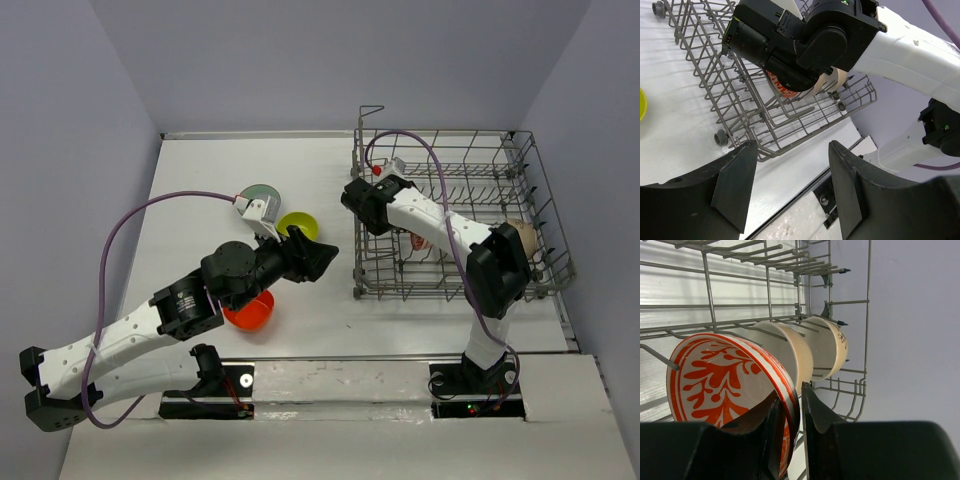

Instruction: Load the bowls into the dish rack

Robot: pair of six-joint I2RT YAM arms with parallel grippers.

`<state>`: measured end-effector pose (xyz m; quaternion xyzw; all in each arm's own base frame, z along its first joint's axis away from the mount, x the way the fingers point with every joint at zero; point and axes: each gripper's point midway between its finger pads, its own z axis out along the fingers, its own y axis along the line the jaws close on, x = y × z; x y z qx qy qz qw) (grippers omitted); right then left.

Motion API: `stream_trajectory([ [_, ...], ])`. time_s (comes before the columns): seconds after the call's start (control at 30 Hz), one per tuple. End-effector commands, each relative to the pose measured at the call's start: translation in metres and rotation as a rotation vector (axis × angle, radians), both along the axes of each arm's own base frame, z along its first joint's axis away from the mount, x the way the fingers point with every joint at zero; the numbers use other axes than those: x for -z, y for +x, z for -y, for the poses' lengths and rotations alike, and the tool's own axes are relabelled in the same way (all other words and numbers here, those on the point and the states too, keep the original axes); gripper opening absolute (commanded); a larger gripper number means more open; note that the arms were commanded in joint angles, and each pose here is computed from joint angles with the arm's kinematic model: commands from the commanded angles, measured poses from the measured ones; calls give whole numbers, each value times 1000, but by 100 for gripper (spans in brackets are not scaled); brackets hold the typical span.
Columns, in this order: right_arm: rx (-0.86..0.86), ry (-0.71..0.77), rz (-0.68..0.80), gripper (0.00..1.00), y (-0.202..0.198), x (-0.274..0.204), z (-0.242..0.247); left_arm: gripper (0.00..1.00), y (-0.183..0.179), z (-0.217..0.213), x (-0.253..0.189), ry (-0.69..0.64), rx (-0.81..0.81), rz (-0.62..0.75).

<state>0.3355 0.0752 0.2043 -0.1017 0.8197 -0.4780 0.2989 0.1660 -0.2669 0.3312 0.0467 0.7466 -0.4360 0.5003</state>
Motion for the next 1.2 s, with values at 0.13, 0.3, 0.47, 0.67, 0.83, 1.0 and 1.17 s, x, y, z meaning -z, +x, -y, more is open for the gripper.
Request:
stream_trajectory([
  [0.13, 3, -17, 7, 25, 6, 1, -4, 68, 2, -5, -10, -24, -22, 36],
  [0.3, -4, 7, -5, 26, 7, 6, -12, 68, 2, -5, -10, -22, -22, 36],
  [0.47, -3, 14, -23, 27, 9, 12, -15, 68, 2, -8, -10, -23, -28, 37],
  [0.67, -5, 28, -49, 31, 9, 20, -18, 69, 2, -10, -11, -22, -32, 38],
  [0.83, -9, 34, -80, 36, 7, 28, -19, 68, 3, -11, -11, -17, -39, 35],
  [1.0, -9, 39, -94, 36, 7, 32, -21, 69, 3, -11, -12, -16, -40, 36],
  [1.17, -10, 48, -107, 40, 7, 36, -22, 69, 3, -11, -12, -16, -40, 35],
])
